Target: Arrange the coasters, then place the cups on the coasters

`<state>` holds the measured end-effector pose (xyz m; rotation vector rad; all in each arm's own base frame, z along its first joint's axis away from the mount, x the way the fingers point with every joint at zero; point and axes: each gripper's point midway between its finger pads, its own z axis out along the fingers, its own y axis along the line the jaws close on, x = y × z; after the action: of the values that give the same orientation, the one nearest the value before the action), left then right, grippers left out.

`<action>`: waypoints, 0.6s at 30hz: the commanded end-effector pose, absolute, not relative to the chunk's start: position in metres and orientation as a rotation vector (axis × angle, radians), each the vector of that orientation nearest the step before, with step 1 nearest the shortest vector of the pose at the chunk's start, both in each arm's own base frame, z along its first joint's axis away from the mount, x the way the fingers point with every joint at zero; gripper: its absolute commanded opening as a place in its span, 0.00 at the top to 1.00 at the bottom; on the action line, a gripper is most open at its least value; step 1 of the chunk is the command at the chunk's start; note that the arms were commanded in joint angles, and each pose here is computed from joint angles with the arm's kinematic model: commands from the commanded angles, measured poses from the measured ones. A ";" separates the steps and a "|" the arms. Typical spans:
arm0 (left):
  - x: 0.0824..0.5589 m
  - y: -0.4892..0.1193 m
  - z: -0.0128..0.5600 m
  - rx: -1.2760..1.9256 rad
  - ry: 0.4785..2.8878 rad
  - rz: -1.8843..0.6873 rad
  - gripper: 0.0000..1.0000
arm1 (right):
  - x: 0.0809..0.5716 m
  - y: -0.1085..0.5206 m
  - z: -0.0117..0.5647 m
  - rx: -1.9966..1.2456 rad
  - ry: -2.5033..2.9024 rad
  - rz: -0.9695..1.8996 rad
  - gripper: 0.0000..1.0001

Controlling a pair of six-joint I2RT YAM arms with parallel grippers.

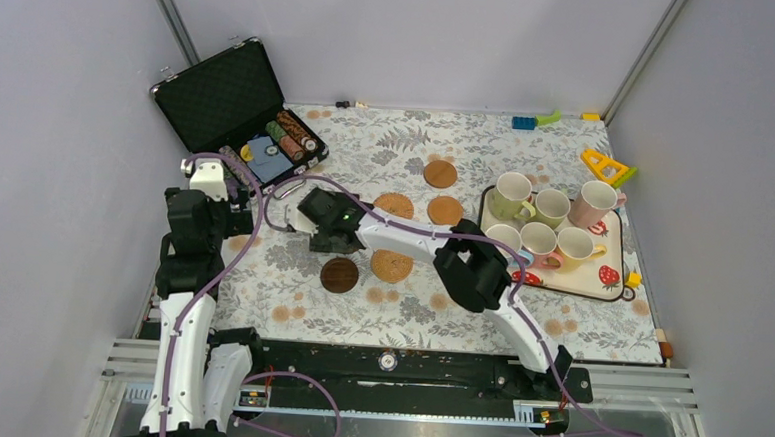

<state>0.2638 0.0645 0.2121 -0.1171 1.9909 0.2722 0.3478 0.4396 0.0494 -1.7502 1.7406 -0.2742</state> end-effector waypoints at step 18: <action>0.273 0.071 0.221 -0.138 1.942 0.292 0.01 | 0.475 0.520 0.054 -1.545 1.344 -0.574 0.00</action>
<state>0.2652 0.0654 0.2085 -0.1190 2.0051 0.2738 0.4417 0.5162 0.0574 -1.5898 1.4271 -0.4889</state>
